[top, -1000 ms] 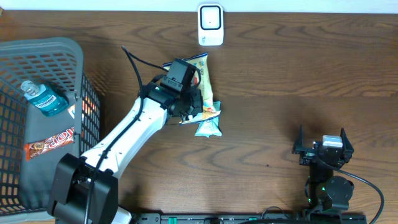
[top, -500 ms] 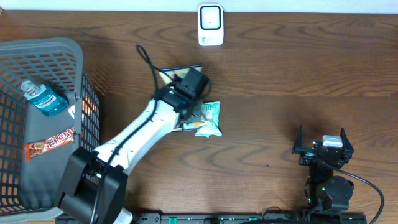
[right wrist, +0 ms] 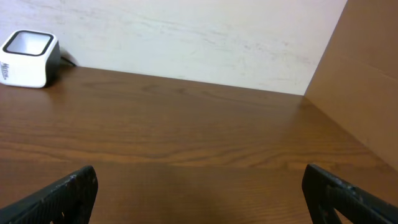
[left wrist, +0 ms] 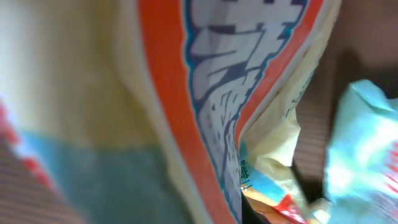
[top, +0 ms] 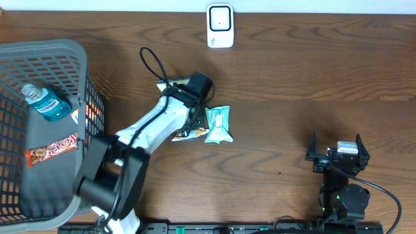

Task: Scan the item barcode
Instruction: 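Carry the snack bag out and set it left of the wipes pack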

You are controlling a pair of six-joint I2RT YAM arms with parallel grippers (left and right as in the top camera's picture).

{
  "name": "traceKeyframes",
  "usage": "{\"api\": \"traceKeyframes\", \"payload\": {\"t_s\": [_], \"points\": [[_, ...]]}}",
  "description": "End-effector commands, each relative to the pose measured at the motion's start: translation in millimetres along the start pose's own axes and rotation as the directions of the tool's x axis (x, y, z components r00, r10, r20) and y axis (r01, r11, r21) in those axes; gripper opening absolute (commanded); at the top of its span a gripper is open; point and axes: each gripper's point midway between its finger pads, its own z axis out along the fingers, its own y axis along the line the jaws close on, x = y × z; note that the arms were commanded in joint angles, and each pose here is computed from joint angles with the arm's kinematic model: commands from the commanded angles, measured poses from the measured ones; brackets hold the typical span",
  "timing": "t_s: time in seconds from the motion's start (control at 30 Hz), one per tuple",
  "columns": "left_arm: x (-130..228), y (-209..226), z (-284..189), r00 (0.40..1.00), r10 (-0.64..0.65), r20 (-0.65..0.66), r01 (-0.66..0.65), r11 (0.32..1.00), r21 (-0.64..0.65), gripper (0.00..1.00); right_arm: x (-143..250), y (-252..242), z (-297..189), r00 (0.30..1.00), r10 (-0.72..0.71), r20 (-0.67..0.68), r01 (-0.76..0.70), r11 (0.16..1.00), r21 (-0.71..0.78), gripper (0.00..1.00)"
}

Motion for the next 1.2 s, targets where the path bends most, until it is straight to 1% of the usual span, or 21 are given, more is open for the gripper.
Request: {"api": "traceKeyframes", "payload": {"t_s": [0.0,0.03,0.07,0.1,0.13,0.17,0.3,0.47,0.5,0.6,0.73,0.83,0.87,0.93,1.03,1.17], "points": [[6,-6,6,0.999,-0.026,-0.04,0.027,0.999,0.022,0.17,1,-2,0,1.0,-0.007,-0.002,0.007,1.0,0.012,0.99],[6,-6,6,0.999,-0.027,-0.043,0.028,0.999,0.024,0.37,1,-2,0,1.0,-0.007,-0.002,0.007,1.0,0.012,0.99],[6,-6,4,0.999,-0.028,-0.041,0.029,0.999,0.024,0.64,1,-2,0,1.0,-0.007,-0.002,0.007,1.0,0.012,0.99],[6,-6,2,0.999,-0.028,-0.038,0.029,0.999,0.027,0.73,1,-2,0,1.0,-0.007,-0.002,0.007,1.0,0.011,0.99],[5,-6,0,0.999,-0.027,-0.034,0.028,0.999,0.029,0.87,1,-2,0,1.0,-0.007,-0.002,0.007,1.0,0.012,0.99],[5,-5,-3,0.999,-0.027,-0.03,0.028,0.999,0.032,0.93,1,-2,0,1.0,-0.007,-0.002,0.007,1.0,0.012,0.99],[1,-4,-24,0.999,-0.033,0.002,0.033,0.998,0.056,0.95,1,-2,0,1.0,-0.007,-0.002,0.007,1.0,0.012,0.99],[-7,5,-77,0.993,-0.063,0.095,0.052,0.991,0.123,0.95,1,-2,0,1.0,-0.007,-0.002,0.007,1.0,0.012,0.99],[-10,8,-96,0.988,-0.078,0.134,0.057,0.986,0.154,0.95,1,-2,0,1.0,-0.007,-0.002,0.007,1.0,0.012,0.99],[-15,13,-129,0.971,-0.101,0.215,0.056,0.977,0.207,0.96,1,-2,0,1.0,-0.007,-0.002,0.007,1.0,0.012,0.99],[-19,24,-174,0.933,-0.132,0.334,0.042,0.964,0.263,0.96,1,-2,0,1.0,-0.007,-0.002,0.007,1.0,0.012,0.99],[-20,37,-207,0.889,-0.173,0.424,0.045,0.955,0.295,0.96,1,-2,0,1.0,-0.007,-0.002,0.007,1.0,0.012,0.99],[-20,48,-227,0.853,-0.204,0.48,0.052,0.949,0.31,0.96,1,-2,0,1.0,-0.007,-0.002,0.007,1.0,0.012,0.99],[-20,62,-246,0.81,-0.241,0.534,0.069,0.945,0.32,0.96,1,-2,0,1.0,-0.007,-0.002,0.007,1.0,0.012,0.99],[-19,87,-273,0.739,-0.303,0.602,0.105,0.934,0.342,0.96,1,-2,0,1.0,-0.007,-0.002,0.007,1.0,0.012,0.99],[-14,116,-299,0.656,-0.385,0.65,0.152,0.91,0.385,0.97,1,-2,0,1.0,-0.007,-0.002,0.007,1.0,0.012,0.99]]}}
